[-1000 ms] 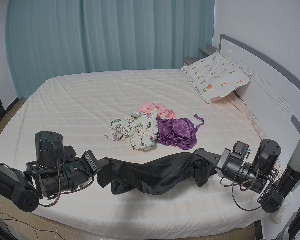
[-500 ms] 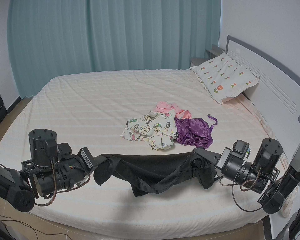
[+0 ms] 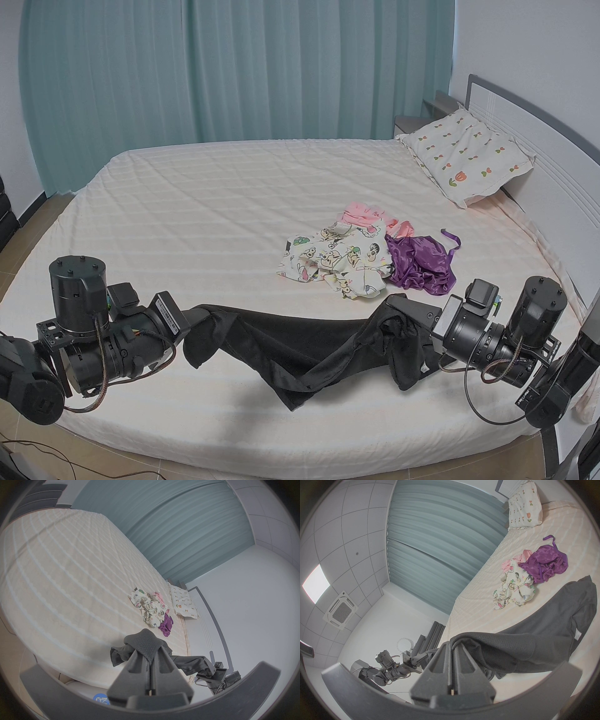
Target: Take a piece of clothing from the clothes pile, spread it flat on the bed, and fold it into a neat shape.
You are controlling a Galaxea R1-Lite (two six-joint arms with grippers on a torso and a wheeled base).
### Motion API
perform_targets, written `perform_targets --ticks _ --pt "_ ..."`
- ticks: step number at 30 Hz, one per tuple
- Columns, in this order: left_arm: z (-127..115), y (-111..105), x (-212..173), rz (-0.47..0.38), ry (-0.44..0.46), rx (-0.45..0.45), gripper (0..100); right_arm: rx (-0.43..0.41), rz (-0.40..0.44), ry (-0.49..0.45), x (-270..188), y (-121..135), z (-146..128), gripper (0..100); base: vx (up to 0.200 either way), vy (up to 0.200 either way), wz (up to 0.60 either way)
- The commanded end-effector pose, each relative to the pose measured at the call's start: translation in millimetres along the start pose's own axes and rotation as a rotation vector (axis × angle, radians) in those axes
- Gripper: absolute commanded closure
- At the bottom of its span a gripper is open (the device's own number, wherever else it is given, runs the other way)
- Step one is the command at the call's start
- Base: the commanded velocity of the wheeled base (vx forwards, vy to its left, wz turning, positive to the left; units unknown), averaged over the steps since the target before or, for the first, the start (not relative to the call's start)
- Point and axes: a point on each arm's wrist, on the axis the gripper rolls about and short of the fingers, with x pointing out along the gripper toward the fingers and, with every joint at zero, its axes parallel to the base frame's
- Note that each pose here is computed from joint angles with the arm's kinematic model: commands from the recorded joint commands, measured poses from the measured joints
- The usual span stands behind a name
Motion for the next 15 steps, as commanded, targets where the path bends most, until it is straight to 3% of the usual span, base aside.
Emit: perform_targets --ticks 1,15 --pt "1 -1 -3 -0.008 -0.006 0.000 100 -0.003 0.011 -0.003 0 2 0 100 0.000 0.200 0.00" --pt "3 -3 -6 -0.017 -0.018 0.001 100 -0.009 0.043 -0.003 -4 11 0 100 0.000 0.200 0.00"
